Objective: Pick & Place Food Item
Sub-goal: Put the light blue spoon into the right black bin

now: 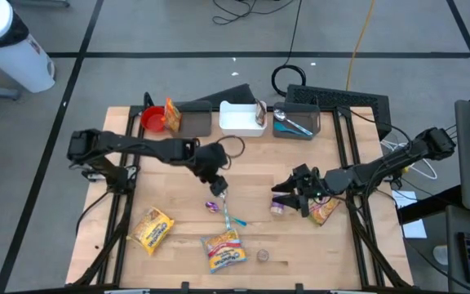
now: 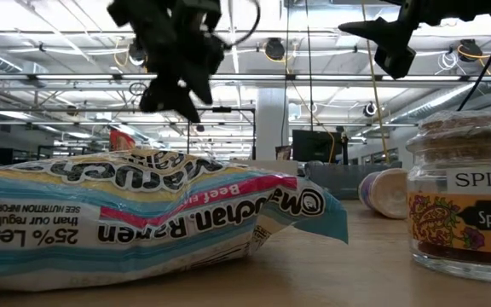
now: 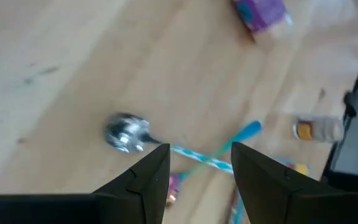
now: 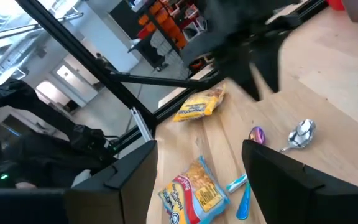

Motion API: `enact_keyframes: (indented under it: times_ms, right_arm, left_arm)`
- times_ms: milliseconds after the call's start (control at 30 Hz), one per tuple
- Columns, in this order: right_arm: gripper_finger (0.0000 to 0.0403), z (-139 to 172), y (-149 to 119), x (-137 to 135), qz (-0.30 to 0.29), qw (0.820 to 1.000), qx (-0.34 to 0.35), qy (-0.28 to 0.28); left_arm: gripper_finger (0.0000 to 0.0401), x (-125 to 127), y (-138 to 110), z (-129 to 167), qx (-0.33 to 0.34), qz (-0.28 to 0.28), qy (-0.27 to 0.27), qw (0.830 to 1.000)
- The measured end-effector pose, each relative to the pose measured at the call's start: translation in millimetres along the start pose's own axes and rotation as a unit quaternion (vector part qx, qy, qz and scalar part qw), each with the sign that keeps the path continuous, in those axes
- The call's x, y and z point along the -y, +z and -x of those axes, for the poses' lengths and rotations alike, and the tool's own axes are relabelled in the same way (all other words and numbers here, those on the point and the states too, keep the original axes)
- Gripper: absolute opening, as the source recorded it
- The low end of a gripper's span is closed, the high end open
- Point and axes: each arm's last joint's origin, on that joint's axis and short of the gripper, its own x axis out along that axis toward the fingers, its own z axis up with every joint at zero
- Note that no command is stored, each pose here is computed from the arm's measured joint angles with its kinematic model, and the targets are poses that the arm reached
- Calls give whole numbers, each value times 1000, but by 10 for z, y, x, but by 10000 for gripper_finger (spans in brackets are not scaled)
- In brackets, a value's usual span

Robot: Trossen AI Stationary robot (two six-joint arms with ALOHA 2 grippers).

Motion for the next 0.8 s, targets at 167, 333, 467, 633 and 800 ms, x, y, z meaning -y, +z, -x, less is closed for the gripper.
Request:
enact_keyframes:
  times_ms: [167,333,467,633,800]
  right_arm:
    - [226,0,0,0,0,1000,0,0]
    - [225,0,2,3,0,1000,3,-3]
    - [226,0,3,4,0,1000,4,-4]
    - [220,-1,20,14,0,999,24,-22]
    - [220,-8,52,36,-2,999,32,-25]
  left_arm:
    - [177,-376,-20,-60,-32,36,0,999]
    - [177,-612,-126,-157,-47,48,-9,998]
    - [177,-700,-201,-259,-33,47,-38,998]
    - [177,-766,-254,-354,-3,53,-58,997]
    - [177,-825,-289,-422,4,66,-51,997]
